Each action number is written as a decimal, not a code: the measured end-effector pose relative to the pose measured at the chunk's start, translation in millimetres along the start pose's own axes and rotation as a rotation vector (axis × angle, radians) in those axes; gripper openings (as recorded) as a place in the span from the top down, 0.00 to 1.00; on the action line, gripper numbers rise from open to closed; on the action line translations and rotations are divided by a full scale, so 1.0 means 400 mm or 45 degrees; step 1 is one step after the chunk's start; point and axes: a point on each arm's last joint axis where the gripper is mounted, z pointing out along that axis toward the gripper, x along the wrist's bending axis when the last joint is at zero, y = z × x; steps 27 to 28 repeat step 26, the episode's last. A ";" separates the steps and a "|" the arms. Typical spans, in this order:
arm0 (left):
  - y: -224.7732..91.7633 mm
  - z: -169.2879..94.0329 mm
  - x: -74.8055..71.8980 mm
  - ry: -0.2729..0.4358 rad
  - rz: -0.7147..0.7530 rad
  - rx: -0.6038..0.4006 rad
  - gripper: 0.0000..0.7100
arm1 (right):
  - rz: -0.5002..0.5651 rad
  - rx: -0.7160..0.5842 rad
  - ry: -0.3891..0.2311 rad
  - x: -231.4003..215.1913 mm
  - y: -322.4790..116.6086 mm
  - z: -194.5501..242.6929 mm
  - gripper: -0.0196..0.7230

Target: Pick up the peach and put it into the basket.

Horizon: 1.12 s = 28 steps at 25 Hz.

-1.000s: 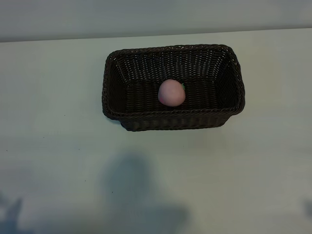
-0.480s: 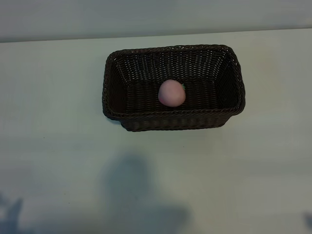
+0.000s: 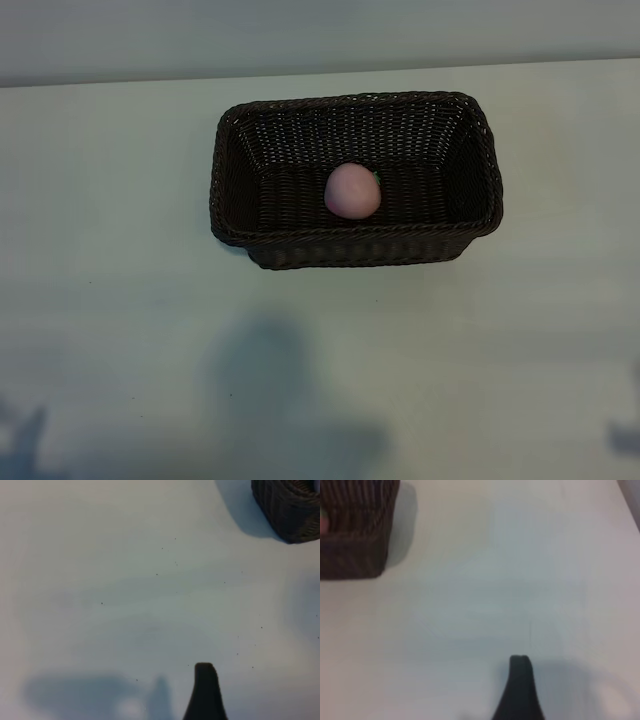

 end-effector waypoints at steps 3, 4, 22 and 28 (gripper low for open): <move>0.000 0.000 0.000 0.000 0.000 0.000 0.22 | 0.001 0.002 0.000 0.000 -0.005 0.011 0.22; 0.000 0.000 0.000 0.000 0.000 0.000 0.22 | 0.002 0.006 0.000 0.000 -0.007 0.014 0.22; 0.000 0.000 0.000 0.000 0.000 0.000 0.22 | 0.006 -0.005 0.006 0.001 -0.005 0.015 0.22; 0.000 0.000 0.000 0.000 0.000 0.000 0.22 | 0.006 -0.006 0.006 0.001 -0.005 0.015 0.22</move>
